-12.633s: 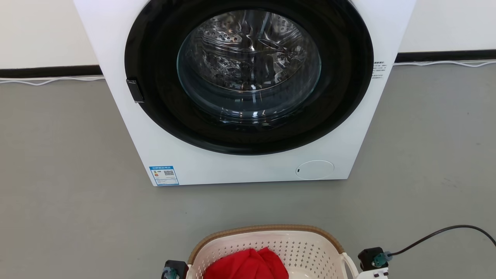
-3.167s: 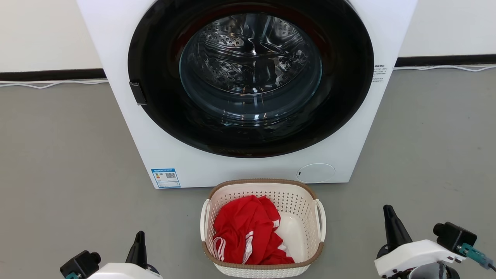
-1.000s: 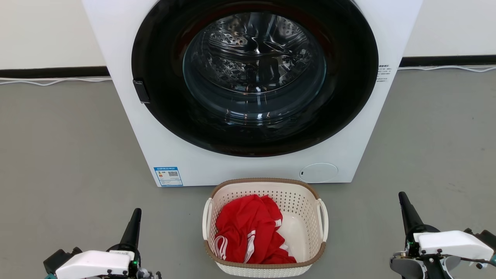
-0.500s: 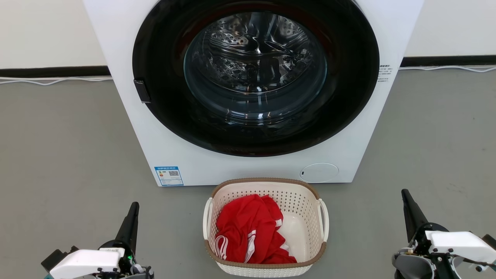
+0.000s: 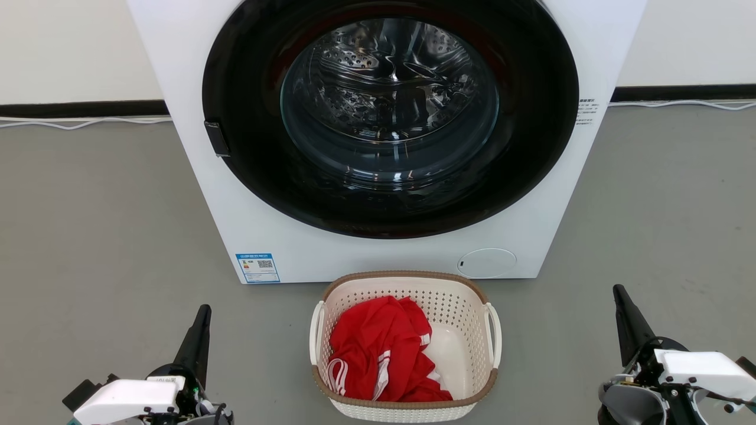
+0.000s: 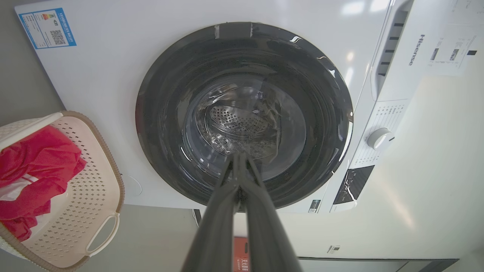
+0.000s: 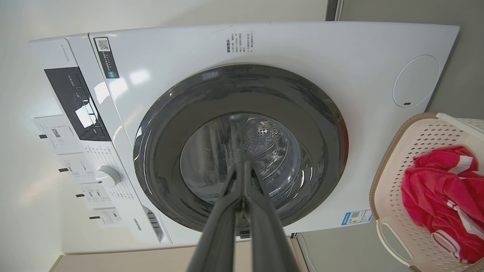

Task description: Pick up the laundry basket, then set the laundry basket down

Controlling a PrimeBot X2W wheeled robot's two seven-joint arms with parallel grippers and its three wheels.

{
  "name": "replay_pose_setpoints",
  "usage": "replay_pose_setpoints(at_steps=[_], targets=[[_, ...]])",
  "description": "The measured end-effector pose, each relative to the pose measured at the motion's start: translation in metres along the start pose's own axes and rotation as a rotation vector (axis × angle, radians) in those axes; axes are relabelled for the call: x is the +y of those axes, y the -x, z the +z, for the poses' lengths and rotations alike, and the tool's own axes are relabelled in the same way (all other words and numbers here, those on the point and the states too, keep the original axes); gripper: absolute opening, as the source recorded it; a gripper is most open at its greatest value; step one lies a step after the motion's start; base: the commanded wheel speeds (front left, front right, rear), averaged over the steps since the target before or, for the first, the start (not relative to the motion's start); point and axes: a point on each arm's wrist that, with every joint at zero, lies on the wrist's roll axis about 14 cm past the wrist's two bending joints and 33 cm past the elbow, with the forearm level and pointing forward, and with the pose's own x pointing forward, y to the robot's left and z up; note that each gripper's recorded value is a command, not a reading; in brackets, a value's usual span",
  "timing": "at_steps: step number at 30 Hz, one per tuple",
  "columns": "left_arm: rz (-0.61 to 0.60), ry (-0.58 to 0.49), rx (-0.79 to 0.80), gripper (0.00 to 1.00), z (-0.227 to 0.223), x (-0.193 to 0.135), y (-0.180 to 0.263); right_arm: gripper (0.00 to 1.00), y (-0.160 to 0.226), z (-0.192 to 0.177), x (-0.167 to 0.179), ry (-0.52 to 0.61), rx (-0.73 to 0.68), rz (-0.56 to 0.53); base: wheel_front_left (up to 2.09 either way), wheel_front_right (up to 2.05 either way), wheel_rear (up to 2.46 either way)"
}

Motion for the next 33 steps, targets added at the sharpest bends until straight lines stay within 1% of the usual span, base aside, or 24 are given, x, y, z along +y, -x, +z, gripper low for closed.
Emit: replay_pose_setpoints(at_steps=[33], targets=[[-0.008, -0.001, 0.0, 0.0, 0.0002, -0.0013, 0.0, 0.0, 0.0001, 0.0, -0.0001, 0.0, 0.0, 0.0, 0.0, 0.0, 0.0]])
